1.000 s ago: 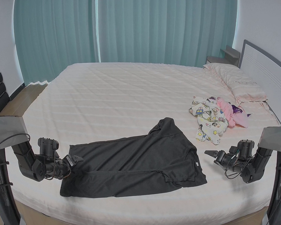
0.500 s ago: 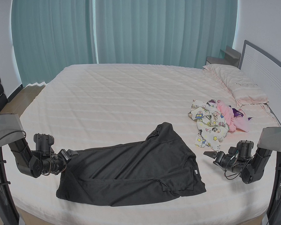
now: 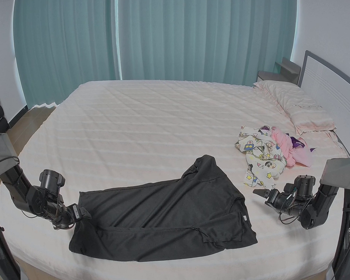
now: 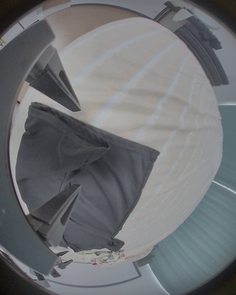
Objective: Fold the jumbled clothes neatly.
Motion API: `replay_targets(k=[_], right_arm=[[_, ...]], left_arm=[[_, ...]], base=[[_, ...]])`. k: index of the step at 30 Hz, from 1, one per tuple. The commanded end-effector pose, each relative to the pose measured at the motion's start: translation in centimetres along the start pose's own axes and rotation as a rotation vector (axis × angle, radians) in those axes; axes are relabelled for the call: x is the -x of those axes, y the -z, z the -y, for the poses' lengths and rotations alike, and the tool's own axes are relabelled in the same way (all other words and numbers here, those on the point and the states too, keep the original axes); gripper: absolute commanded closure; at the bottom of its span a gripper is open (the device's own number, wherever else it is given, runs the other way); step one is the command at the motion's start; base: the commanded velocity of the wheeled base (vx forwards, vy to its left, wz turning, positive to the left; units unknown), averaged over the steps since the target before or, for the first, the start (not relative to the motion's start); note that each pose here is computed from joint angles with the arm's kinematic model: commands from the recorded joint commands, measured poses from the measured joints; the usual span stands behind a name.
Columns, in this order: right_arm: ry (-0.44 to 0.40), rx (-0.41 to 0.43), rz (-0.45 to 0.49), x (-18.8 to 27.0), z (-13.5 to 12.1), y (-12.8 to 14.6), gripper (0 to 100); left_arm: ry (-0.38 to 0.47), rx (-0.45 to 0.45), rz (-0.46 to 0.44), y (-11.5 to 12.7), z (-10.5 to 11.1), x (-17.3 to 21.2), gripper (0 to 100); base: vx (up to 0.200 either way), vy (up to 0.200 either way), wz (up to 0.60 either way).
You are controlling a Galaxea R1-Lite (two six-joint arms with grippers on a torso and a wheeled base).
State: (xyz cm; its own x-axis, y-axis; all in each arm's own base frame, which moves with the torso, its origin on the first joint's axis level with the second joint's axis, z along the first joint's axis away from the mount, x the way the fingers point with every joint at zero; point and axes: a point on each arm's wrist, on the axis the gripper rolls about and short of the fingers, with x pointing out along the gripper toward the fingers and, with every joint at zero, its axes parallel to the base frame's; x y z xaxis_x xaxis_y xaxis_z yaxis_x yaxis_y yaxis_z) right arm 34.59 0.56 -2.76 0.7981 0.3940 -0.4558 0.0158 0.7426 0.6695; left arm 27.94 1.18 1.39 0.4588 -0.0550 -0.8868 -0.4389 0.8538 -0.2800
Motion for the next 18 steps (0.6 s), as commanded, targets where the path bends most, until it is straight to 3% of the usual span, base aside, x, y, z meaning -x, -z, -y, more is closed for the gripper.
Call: replay_targets(k=[1,7,9,11,14,18], right_arm=[[0.002,-0.002,-0.01,-0.1,0.1,0.3,0],[0.007,0.0,-0.016,0.0,0.2,0.5,0],[0.003,0.013,-0.03,-0.1,-0.1,0.9,0],[0.003,0.018,-0.032,-0.1,-0.1,0.9,0],[0.003,0.021,-0.032,-0.1,-0.1,0.9,0],[0.003,0.022,-0.032,-0.1,-0.1,0.9,0]], left_arm=[[0.013,-0.02,0.046,-0.4,0.3,1.8,0],[0.094,-0.128,-0.039,0.8,-1.6,2.2,0],[0.209,-0.204,-0.086,1.2,-3.2,2.3,0],[0.234,-0.249,-0.095,1.4,-4.1,2.3,0],[0.226,-0.314,-0.105,1.7,-5.5,2.1,0],[0.229,-0.344,-0.11,1.7,-5.6,1.8,0]], base=[[0.0,0.0,0.0],[0.0,0.0,0.0],[0.0,0.0,0.0],[0.0,0.0,0.0],[0.0,0.0,0.0],[0.0,0.0,0.0]])
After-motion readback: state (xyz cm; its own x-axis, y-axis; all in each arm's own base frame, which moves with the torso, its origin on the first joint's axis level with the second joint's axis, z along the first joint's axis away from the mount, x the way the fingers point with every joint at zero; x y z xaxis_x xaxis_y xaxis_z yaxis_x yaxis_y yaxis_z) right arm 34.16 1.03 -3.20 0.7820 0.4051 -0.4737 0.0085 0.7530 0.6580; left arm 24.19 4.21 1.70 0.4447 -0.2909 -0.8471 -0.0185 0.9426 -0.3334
